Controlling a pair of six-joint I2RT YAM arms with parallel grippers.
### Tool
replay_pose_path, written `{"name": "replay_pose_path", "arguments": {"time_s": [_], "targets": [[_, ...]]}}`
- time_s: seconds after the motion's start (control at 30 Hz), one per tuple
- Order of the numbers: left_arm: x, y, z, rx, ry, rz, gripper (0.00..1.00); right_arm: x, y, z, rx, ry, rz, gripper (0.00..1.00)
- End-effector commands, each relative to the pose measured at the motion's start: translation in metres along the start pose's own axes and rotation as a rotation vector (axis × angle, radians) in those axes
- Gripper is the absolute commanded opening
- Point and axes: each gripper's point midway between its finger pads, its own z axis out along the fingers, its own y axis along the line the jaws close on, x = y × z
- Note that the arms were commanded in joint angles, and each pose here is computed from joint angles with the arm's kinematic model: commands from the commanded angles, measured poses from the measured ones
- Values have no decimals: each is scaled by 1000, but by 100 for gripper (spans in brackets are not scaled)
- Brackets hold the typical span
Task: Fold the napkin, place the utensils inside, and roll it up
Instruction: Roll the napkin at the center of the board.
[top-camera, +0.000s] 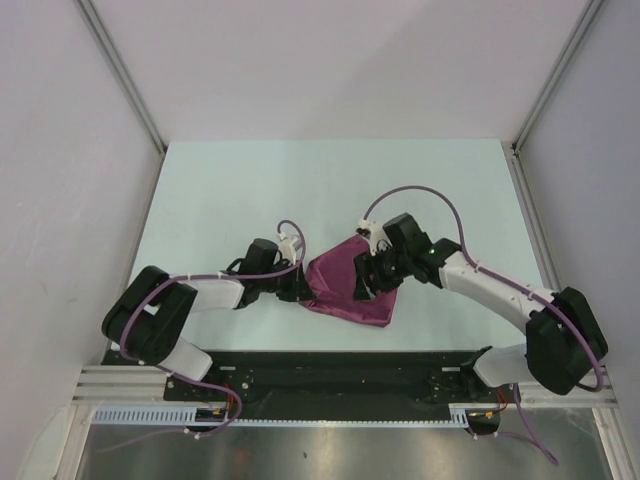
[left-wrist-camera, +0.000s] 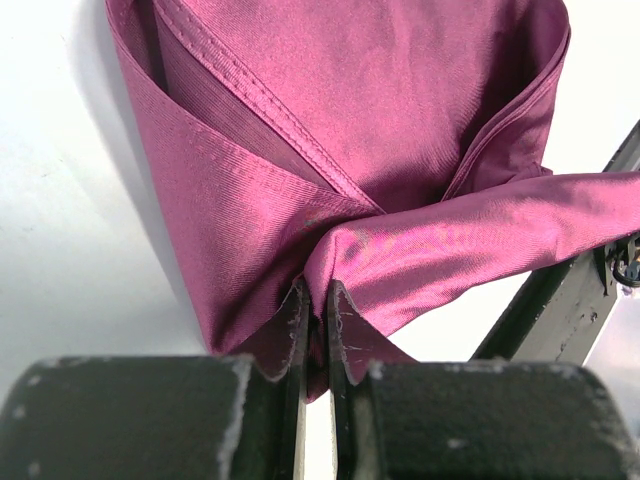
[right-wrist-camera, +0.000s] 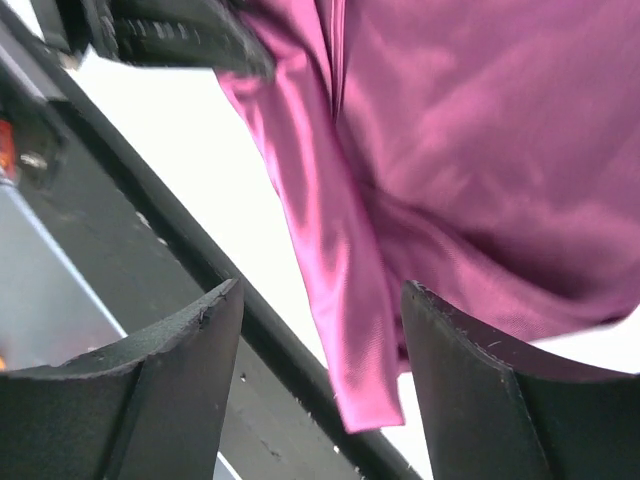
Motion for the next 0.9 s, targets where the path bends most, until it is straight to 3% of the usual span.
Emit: {"name": "replay_pose_path", "arguments": {"time_s": [0.0,0.27,0.63,0.87], "targets": [[8,12,0,-53,40,-6,0,21,-8,-2,196,9,-8,69],[7,13,0,-62,43,-15,0,50,-6,-2,272,75,11,70],[8,14,-1,-70,45,-21,0,91,-4,20,229,208,77,67],[7,16,-1,-76,48,-27,0,113,-8,32,169,313,118,55]]}}
